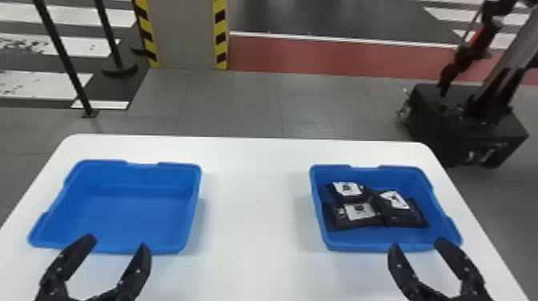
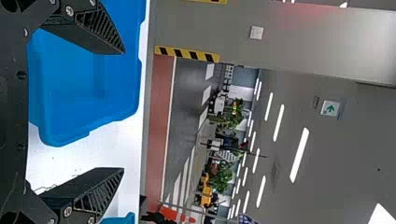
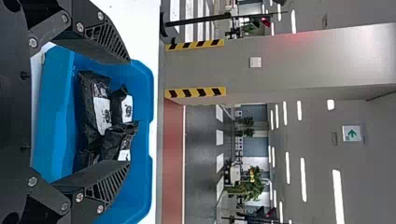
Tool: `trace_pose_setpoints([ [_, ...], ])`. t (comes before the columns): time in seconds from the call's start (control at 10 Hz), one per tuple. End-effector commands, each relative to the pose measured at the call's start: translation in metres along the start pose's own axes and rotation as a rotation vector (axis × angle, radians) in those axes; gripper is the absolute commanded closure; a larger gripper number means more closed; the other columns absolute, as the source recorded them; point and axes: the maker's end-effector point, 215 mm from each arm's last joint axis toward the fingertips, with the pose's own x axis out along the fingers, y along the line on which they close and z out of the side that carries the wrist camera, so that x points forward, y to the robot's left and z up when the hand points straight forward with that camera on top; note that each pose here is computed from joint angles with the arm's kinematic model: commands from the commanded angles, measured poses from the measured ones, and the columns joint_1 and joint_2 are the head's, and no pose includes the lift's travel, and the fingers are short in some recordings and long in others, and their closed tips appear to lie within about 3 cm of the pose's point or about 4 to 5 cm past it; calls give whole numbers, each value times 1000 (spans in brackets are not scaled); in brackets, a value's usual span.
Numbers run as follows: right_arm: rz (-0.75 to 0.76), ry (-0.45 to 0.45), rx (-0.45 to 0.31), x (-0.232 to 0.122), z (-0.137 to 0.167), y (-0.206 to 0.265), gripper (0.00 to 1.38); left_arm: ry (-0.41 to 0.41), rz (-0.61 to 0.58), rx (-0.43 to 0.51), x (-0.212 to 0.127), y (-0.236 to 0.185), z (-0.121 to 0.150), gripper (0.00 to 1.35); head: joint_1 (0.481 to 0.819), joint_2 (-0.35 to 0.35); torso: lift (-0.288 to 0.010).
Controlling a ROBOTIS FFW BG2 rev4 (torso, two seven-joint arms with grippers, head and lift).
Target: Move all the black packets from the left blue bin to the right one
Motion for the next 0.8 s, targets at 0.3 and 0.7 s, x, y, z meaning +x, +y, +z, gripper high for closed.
trace_pose_setpoints([
  [0.3,0,-2,9,1,-1,2,280,-1,2,-9,0,-1,-1,139,695,-80,-110],
  [0.7,-2,-1,20,0,-2,1,280,-6,1,-9,2,0,2,139,695,-82,-110],
])
